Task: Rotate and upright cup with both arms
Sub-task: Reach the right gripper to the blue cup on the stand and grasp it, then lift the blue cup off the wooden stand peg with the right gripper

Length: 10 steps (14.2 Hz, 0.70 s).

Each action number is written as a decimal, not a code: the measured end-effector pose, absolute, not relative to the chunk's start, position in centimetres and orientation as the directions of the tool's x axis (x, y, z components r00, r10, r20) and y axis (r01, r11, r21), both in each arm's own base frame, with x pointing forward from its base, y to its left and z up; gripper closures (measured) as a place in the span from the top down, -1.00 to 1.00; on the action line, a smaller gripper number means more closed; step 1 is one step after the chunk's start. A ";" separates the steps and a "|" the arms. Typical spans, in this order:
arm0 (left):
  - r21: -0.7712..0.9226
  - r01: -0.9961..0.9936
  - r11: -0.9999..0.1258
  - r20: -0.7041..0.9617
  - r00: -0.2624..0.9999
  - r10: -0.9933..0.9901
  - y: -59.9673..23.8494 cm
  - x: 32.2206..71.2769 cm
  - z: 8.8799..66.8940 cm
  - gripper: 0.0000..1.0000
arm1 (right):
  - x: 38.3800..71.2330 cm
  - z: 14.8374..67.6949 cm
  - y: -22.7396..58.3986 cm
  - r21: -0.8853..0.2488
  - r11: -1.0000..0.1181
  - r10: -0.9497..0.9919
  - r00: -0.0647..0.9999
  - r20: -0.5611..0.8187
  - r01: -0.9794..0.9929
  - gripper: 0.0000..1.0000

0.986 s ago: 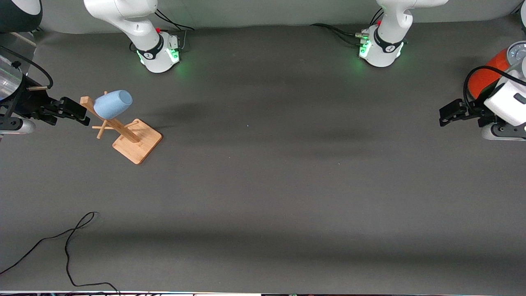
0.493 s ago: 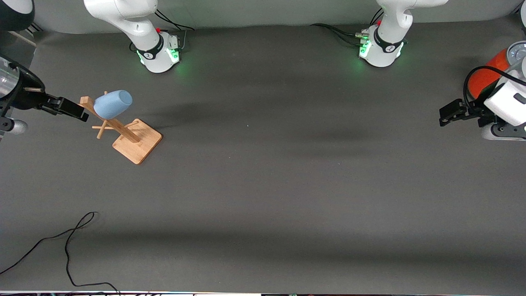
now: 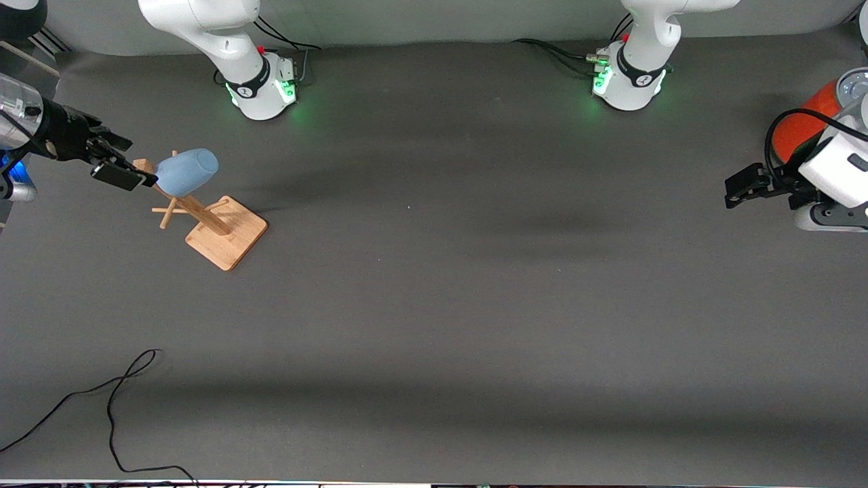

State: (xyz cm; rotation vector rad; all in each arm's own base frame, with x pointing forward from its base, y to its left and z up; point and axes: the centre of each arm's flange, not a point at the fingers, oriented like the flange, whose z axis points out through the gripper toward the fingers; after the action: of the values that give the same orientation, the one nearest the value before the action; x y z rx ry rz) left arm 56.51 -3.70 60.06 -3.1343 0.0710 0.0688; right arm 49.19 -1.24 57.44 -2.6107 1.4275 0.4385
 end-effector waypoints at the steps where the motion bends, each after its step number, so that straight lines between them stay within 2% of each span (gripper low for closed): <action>1: -0.005 -0.045 -0.999 -0.044 0.998 -0.045 -3.7 56.5 60.1 1.00 | 49.0 56.8 -2.7 0.026 -0.462 -0.831 0.422 -0.363 -0.886 1.00; 2: -0.005 -0.046 -0.999 -0.044 0.998 -0.045 -3.7 56.5 60.1 1.00 | 48.8 56.0 -4.3 0.037 -0.389 -0.850 0.344 -0.399 -0.920 1.00; 4: -0.005 -0.046 -0.999 -0.044 0.998 -0.045 -3.7 56.5 60.1 1.00 | 48.4 54.3 -6.0 0.061 -0.308 -0.867 0.254 -0.428 -0.949 1.00; 10: -0.005 -0.046 -0.999 -0.044 0.998 -0.045 -3.7 56.5 60.1 1.00 | 44.7 48.6 -5.3 0.037 -0.233 -0.882 0.195 -0.428 -0.972 1.00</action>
State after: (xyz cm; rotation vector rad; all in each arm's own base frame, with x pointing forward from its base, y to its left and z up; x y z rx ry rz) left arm 56.51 -3.71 60.06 -3.1343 0.0712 0.0692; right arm 44.67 -5.30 48.65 -2.2282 1.7729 0.5361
